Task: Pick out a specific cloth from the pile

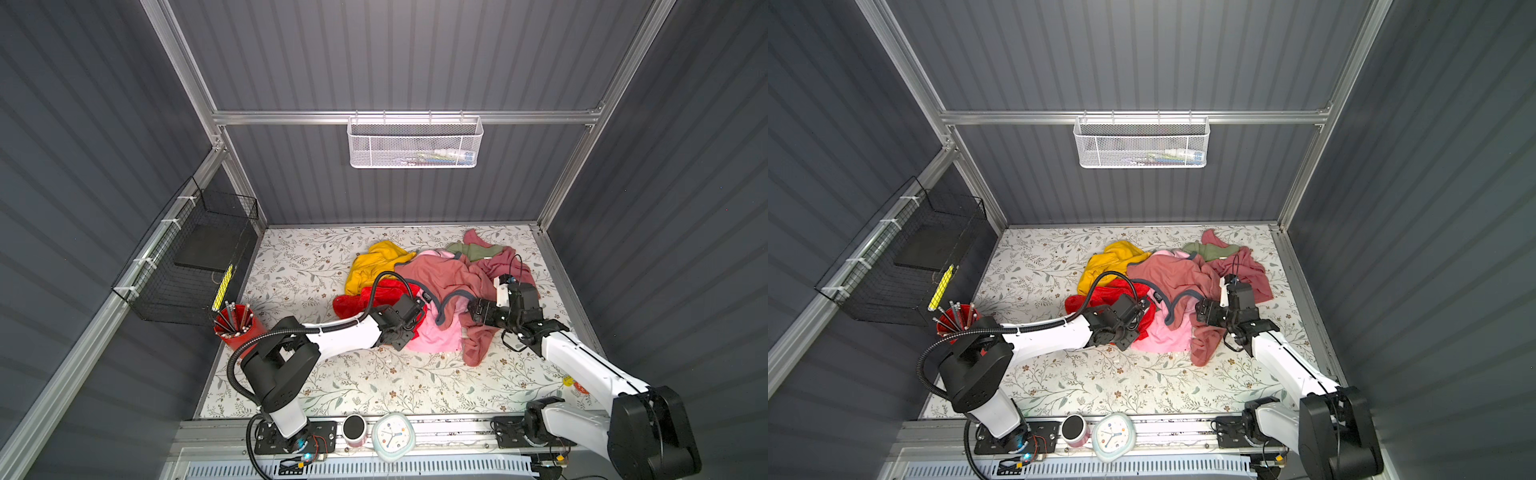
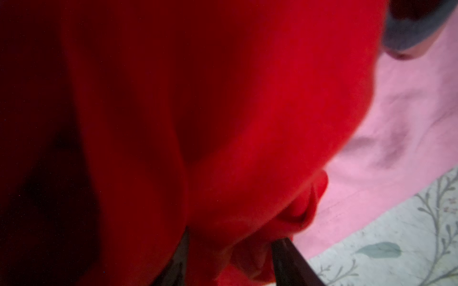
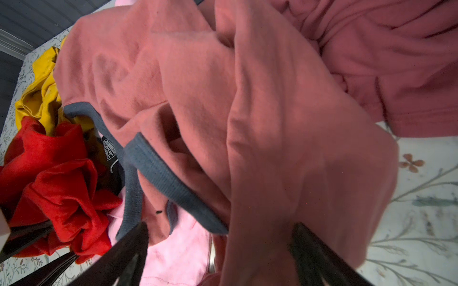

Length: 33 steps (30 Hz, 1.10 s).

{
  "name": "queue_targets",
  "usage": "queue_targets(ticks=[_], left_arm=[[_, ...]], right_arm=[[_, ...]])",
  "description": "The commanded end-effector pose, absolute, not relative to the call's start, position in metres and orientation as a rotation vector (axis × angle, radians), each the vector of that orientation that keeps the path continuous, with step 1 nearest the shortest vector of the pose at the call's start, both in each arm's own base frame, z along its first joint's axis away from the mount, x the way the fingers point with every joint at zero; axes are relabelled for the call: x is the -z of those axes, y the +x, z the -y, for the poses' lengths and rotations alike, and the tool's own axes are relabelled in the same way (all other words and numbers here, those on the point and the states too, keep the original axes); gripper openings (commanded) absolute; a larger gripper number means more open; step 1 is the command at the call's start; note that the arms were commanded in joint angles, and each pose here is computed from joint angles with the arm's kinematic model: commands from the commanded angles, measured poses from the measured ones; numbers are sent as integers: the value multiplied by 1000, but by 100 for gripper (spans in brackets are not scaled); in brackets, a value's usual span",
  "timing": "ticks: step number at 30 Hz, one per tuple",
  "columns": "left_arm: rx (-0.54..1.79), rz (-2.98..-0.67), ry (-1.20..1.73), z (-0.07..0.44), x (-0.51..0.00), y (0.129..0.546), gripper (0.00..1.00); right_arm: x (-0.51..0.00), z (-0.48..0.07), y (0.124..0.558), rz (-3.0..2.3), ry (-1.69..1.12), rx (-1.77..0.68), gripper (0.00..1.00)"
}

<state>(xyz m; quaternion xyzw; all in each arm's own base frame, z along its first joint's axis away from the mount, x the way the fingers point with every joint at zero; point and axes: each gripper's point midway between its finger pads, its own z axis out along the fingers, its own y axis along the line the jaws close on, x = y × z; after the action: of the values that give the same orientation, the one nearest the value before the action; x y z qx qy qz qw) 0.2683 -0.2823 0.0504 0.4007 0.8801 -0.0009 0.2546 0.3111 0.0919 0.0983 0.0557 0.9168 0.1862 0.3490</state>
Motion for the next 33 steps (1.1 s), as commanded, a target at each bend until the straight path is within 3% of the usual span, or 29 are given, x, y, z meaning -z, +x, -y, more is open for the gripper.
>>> queue_targets(ticks=[1,5,9,13,22,33], left_arm=[[-48,-2370,1049,282,-54,277,68],[-32,-2370,1066,284,-53,276,76],[-46,-2381,1073,284,-44,276,74],[-59,-2380,1056,283,-39,281,58],[3,-2372,977,279,-53,291,1],[72,-2253,836,264,-143,284,0]], right_arm=[[-109,-91,315,-2355,126,-461,90],[-109,-90,315,-2358,127,-457,90],[-109,-90,314,-2358,124,-454,90],[-109,-89,314,-2362,122,-447,90],[-108,-87,313,-2361,118,-434,91],[-133,-86,312,-2267,85,-431,95]])
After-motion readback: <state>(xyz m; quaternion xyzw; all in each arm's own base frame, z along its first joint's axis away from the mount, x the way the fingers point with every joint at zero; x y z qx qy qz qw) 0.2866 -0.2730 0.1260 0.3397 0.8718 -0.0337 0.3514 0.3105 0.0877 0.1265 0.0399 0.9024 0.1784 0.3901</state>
